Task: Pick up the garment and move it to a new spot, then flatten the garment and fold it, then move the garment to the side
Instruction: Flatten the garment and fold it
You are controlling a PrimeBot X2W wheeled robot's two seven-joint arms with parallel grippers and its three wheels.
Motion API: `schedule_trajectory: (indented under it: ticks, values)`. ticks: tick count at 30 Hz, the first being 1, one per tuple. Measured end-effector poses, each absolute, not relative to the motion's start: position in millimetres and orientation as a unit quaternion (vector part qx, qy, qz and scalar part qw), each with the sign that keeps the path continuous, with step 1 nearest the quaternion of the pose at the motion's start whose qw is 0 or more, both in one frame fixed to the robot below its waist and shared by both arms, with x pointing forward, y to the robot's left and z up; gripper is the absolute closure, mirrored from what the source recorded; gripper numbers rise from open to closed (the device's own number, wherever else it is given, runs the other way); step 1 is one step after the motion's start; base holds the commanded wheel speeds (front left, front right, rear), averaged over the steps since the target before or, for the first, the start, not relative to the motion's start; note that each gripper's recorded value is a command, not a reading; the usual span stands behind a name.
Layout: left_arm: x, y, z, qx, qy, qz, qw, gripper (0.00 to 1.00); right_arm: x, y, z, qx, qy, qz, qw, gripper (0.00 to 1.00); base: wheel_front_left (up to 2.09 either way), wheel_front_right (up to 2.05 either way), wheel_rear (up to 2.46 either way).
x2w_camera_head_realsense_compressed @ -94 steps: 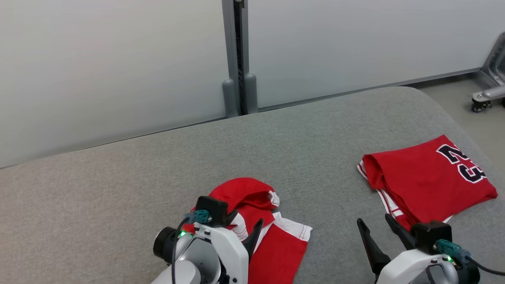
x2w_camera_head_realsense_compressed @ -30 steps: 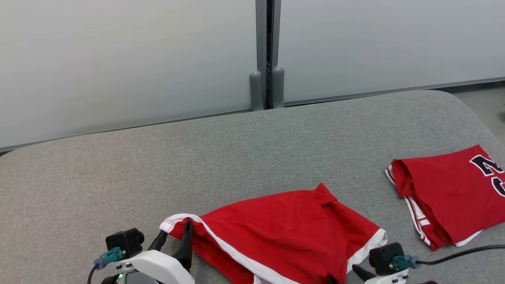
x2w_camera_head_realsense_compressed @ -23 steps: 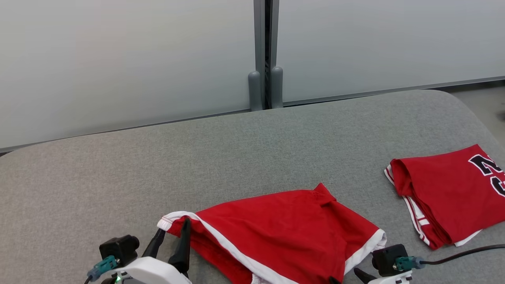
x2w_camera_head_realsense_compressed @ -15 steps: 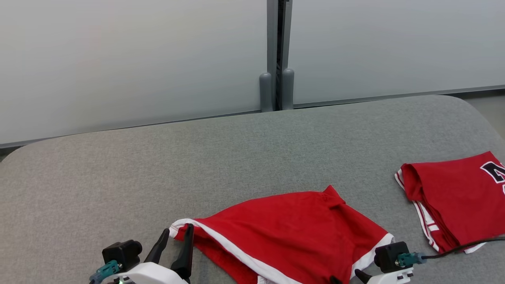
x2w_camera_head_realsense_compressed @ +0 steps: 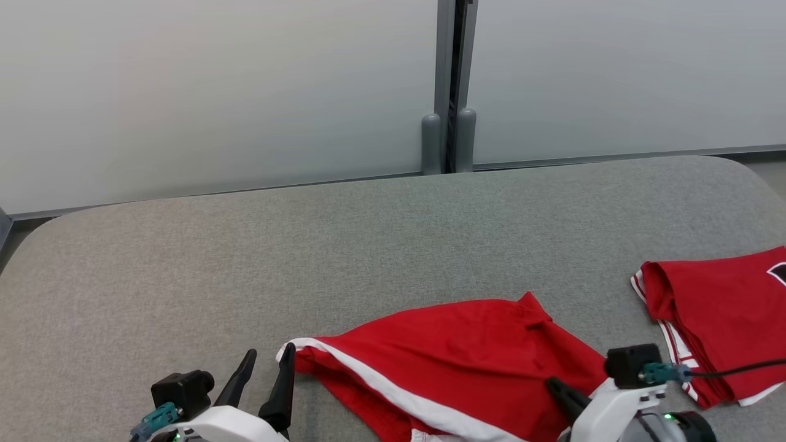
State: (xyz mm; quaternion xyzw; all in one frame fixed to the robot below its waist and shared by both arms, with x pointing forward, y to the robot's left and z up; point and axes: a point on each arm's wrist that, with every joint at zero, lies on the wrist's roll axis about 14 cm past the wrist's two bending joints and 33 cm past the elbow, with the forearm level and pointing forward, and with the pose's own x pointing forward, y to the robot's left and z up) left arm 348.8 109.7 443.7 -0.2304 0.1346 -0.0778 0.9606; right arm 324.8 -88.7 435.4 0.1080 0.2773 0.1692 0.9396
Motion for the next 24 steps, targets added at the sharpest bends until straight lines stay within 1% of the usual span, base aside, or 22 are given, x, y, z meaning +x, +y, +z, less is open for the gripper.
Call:
schedule_trajectory:
  ticks: [4, 6, 9, 14, 18, 20, 21, 22, 24]
  values:
    - [347, 114, 447, -0.233, 0.129, -0.071, 0.961, 0.0, 332, -101, 438, 0.097, 0.278, 0.153, 0.943, 1.0, 0.0, 0.0, 0.0]
    - [347, 115, 448, -0.234, 0.127, -0.069, 0.961, 0.0, 336, -102, 446, 0.115, 0.264, 0.152, 0.945, 1.0, 0.0, 0.0, 0.0]
    - [344, 114, 445, -0.236, 0.133, -0.069, 0.96, 0.0, 349, -106, 457, 0.094, 0.246, 0.148, 0.953, 1.0, 0.0, 0.0, 0.0]
    - [341, 107, 446, -0.241, 0.136, -0.08, 0.958, 0.0, 387, -102, 487, 0.062, 0.208, 0.16, 0.963, 1.0, 0.0, 0.0, 0.0]
    - [341, 99, 451, -0.244, 0.134, -0.096, 0.956, 0.0, 426, -107, 505, 0.039, 0.178, 0.148, 0.972, 1.0, 0.0, 0.0, 0.0]
    - [340, 94, 453, -0.245, 0.135, -0.107, 0.954, 0.0, 445, -117, 513, 0.047, 0.16, 0.128, 0.978, 1.0, 0.0, 0.0, 0.0]
    - [338, 89, 454, -0.247, 0.14, -0.116, 0.952, 0.0, 455, -121, 517, 0.047, 0.151, 0.119, 0.98, 0.29, 0.0, 0.0, 0.0]
    - [336, 83, 453, -0.249, 0.146, -0.127, 0.949, 0.0, 461, -123, 517, 0.042, 0.15, 0.111, 0.982, 0.0, 0.0, 0.0, 0.0]
    - [329, 73, 452, -0.252, 0.159, -0.148, 0.943, 0.0, 470, -122, 513, 0.033, 0.149, 0.108, 0.982, 0.0, 0.0, 0.0, 0.0]
